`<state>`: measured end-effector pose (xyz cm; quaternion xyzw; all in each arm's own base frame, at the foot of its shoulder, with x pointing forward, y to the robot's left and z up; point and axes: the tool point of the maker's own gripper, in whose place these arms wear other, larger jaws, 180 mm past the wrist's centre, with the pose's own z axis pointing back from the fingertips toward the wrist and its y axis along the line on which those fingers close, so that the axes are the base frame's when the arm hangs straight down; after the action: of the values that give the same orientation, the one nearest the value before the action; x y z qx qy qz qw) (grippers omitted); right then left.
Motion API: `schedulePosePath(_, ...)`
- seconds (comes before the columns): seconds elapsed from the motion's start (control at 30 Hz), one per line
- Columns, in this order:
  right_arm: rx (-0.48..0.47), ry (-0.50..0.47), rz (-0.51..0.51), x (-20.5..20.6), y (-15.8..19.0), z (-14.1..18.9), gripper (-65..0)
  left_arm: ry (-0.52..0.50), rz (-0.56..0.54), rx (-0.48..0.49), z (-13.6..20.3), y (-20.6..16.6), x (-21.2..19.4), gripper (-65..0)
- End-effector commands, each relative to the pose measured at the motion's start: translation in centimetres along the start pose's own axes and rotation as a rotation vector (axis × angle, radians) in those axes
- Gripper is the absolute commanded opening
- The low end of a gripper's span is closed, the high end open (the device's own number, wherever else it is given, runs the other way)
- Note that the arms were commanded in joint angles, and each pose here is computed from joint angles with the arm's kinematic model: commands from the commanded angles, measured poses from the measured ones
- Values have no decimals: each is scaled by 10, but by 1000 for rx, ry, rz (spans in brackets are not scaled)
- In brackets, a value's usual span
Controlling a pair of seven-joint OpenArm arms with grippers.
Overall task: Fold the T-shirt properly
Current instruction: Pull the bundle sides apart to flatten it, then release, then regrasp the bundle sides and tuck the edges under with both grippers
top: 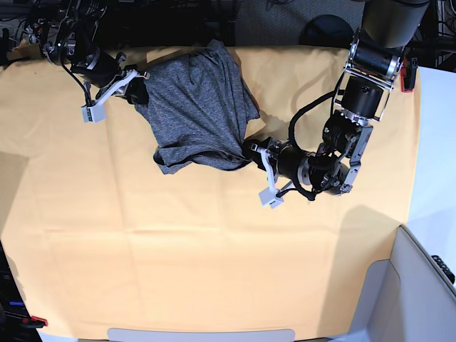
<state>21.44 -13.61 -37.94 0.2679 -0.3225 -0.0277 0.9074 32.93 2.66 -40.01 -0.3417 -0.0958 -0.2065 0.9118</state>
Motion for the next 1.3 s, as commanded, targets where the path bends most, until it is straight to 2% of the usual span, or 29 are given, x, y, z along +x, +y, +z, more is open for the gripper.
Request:
schedulePosePath(0.0,6,-29,22,10,2,3,-650,-57,-39,18,20,1,20,-646)
schedulePosePath(0.17,5,-42,25,15,1,2,-650,-14,-63,27,24,0,1,-639)
schedulePosePath(0.23,10,-61,27,19,3,2,-650,-7,-89,40,31,0,1,-593)
schedulePosePath(0.3,10,-71,25,20,3,2,-650,-12,-111,34,31,-7,-4,-515)
schedulePosePath(0.4,10,-71,25,20,3,2,-650,-68,-88,37,44,-4,-10,-446)
schedulePosePath(0.5,10,-71,25,20,3,2,-650,-84,-54,53,58,5,-14,-444)
schedulePosePath(0.63,8,-71,30,21,3,2,-650,-201,-15,70,86,14,1,-443)
schedulePosePath(0.77,10,-75,37,25,4,2,-645,-270,19,85,102,20,-6,-443)
schedulePosePath(0.93,6,-94,61,33,6,6,-470,-252,70,81,95,25,-31,-443)
schedulePosePath(1.03,4,-114,84,40,9,10,-397,-234,88,76,89,25,-42,-443)
schedulePosePath(1.27,-26,-144,180,60,8,27,-383,-209,113,68,81,25,-57,-443)
